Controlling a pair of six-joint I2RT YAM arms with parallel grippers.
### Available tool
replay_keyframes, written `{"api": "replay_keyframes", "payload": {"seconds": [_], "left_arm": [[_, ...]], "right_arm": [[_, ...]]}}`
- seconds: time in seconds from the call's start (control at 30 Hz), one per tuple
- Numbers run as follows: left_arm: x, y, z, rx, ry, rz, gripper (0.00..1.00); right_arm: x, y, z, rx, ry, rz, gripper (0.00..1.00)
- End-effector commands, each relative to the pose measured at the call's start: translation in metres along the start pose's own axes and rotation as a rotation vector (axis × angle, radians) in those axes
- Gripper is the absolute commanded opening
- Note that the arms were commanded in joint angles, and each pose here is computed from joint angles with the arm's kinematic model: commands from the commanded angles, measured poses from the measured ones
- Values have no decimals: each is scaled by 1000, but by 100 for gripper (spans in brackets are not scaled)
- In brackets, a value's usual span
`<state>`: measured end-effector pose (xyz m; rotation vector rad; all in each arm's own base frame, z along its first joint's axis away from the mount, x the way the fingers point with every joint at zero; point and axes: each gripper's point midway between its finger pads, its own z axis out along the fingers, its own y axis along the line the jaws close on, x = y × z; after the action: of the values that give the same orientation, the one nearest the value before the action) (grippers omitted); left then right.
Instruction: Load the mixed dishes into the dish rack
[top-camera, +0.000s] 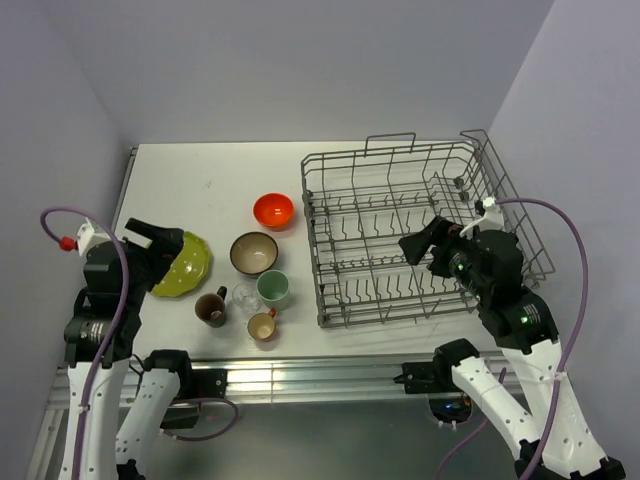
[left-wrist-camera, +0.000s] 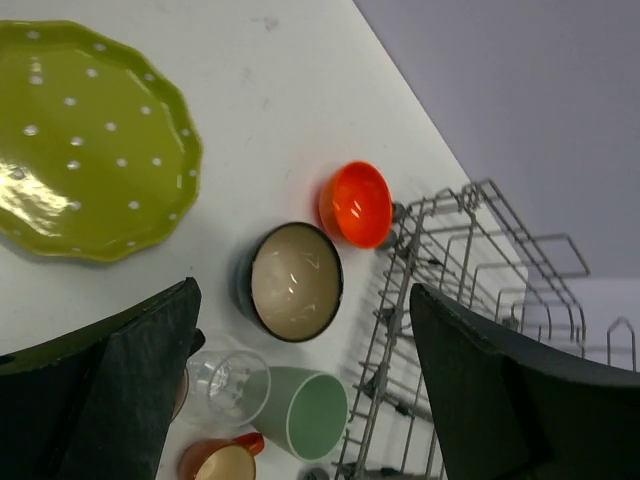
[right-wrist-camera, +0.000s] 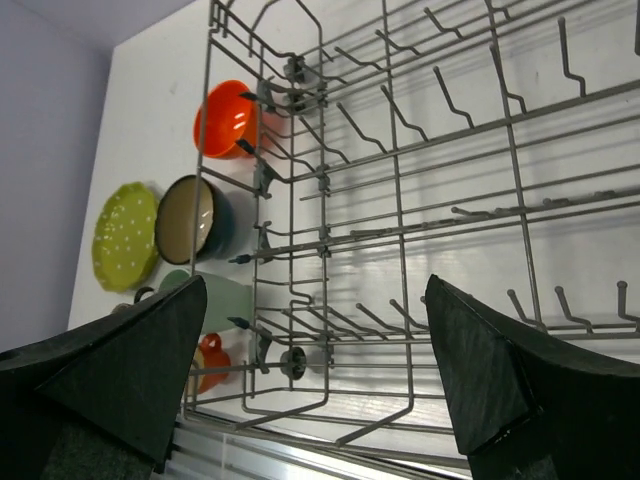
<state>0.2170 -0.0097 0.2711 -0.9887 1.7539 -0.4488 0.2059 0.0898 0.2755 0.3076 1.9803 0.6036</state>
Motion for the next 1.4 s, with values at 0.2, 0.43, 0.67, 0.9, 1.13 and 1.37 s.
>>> {"api": "replay_keyframes", "payload": {"seconds": [0.2, 0.43, 0.67, 0.9, 1.13, 1.37], "left_arm": [[62, -27, 55, 11, 362, 275, 92], [94, -17, 91, -148, 399, 369, 92], [123, 16, 125, -300, 462, 393, 92], [148, 19, 148, -304, 534, 404, 88], [175, 22, 161, -311, 614, 440, 71], [198, 35, 166, -350, 657, 490, 68]], "right_arm": [[10, -23, 16, 137, 79, -14, 100], [12, -30, 16, 173, 110, -74, 100], [13, -42, 16, 255, 123, -108, 99], [6, -33, 14, 225, 72, -78, 98], [-5, -7, 1, 87, 31, -98, 98], [-9, -5, -1, 80, 19, -111, 99]]}}
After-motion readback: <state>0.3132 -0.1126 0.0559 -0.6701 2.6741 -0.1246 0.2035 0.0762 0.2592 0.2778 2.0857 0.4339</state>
